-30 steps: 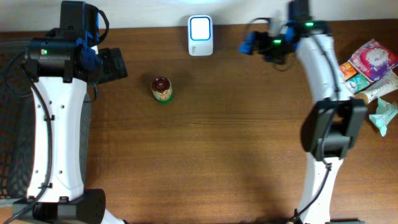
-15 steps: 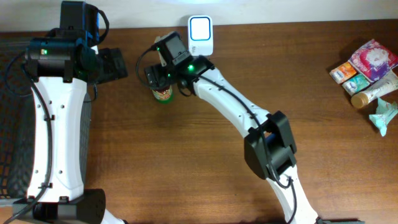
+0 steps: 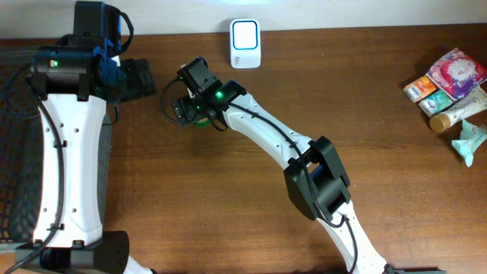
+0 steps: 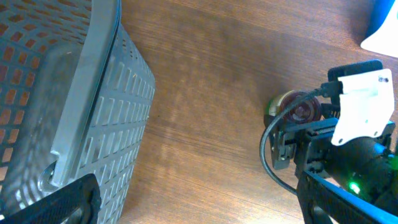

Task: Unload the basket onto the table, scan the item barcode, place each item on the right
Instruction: 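Reach the right gripper over the green-lidded jar and grasp its lid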

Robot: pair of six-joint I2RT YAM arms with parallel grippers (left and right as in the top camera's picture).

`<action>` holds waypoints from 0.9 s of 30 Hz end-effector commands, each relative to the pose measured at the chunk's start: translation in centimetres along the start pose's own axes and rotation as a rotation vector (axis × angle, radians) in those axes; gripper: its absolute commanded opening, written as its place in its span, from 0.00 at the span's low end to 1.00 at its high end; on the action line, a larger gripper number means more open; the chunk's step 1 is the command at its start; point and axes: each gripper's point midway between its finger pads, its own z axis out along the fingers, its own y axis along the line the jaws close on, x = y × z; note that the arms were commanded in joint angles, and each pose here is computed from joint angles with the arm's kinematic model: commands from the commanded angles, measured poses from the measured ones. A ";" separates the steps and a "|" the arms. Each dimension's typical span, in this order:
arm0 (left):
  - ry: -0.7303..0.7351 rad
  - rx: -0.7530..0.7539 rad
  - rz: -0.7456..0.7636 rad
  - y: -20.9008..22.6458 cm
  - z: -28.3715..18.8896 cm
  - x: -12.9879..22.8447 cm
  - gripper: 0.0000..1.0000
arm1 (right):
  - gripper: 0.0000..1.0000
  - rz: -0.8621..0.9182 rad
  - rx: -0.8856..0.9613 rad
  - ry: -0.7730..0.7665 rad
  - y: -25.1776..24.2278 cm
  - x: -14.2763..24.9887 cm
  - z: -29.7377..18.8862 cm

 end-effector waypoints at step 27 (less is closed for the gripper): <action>-0.014 -0.008 0.007 0.3 -0.4 -0.3 0.99 | 0.94 0.070 0.161 -0.057 -5.4 -1.5 0.2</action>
